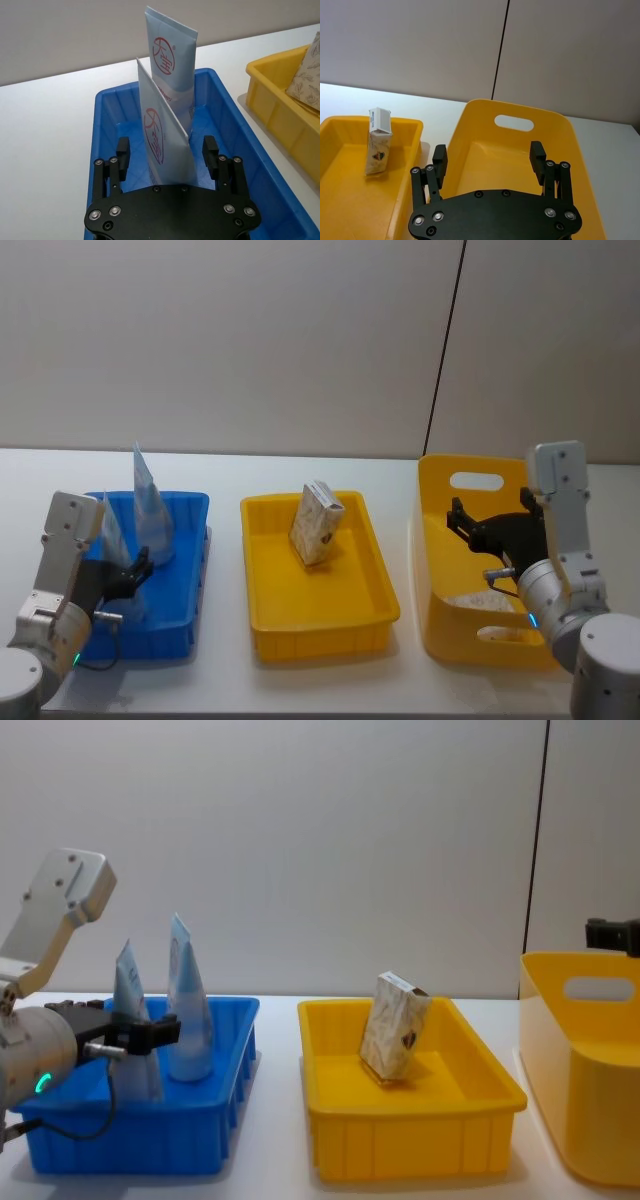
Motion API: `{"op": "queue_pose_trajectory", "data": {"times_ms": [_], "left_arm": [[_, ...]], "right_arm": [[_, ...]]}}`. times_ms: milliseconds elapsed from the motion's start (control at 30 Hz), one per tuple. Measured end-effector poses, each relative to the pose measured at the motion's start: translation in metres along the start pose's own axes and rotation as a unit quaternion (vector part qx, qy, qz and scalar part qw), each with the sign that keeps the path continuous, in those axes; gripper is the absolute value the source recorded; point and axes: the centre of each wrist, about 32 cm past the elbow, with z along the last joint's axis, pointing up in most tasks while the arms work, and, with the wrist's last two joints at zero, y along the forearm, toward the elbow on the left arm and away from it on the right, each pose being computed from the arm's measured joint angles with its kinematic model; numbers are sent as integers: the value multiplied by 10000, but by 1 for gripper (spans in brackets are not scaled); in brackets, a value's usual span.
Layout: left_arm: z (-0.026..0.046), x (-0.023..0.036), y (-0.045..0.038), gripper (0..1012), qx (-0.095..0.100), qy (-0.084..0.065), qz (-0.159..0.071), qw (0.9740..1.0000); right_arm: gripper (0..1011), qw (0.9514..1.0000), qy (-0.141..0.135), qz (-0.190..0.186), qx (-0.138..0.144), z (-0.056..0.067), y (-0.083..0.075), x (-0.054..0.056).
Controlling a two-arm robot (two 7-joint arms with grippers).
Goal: Bimanual collaborative sorting of washing and personal care products
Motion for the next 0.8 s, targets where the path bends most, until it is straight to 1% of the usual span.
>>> {"op": "queue_pose_trajectory", "data": {"times_ms": [33, 67, 100, 233, 267, 300, 333, 467, 500, 533, 633, 800], "left_arm": [[-6, 3, -11, 873, 18, -5, 2, 10000], [-9, 5, -17, 861, 26, -6, 2, 10000], [-14, 7, -23, 810, 37, -6, 4, 10000], [-35, 18, -48, 731, 63, -21, 3, 10000], [-37, 20, -50, 674, 64, -24, 4, 10000], [-40, 22, -53, 650, 65, -26, 5, 10000], [-44, 25, -58, 588, 60, -31, 3, 10000], [-54, 35, -67, 474, 47, -50, -4, 10000], [-54, 36, -68, 474, 41, -53, -7, 10000], [-56, 37, -69, 414, 39, -56, -9, 10000], [-55, 44, -71, 369, 14, -67, -22, 10000], [-43, 60, -68, 334, -62, -81, -37, 9999]], "right_arm": [[1003, 10000, 0, 0, 0, 0, 0, 0], [1004, 10000, 0, 0, 0, 0, 0, 0], [1004, 10000, 0, 0, 0, 0, 0, 0], [1004, 10000, 0, 0, 0, 0, 0, 0], [1004, 10000, 0, 0, 0, 0, 0, 0], [1004, 10000, 0, 0, -1, 0, 0, 0], [1004, 10000, 0, 0, 0, 0, 0, 0], [1004, 10000, 0, 0, -1, 0, 0, 0], [1004, 10000, 1, 0, -1, 0, 0, 0], [1004, 10000, 0, 0, 0, 0, 0, 0], [1004, 10000, 1, 0, -1, 0, 0, 0], [1004, 10000, 0, 0, -1, 0, 0, 0]]}}
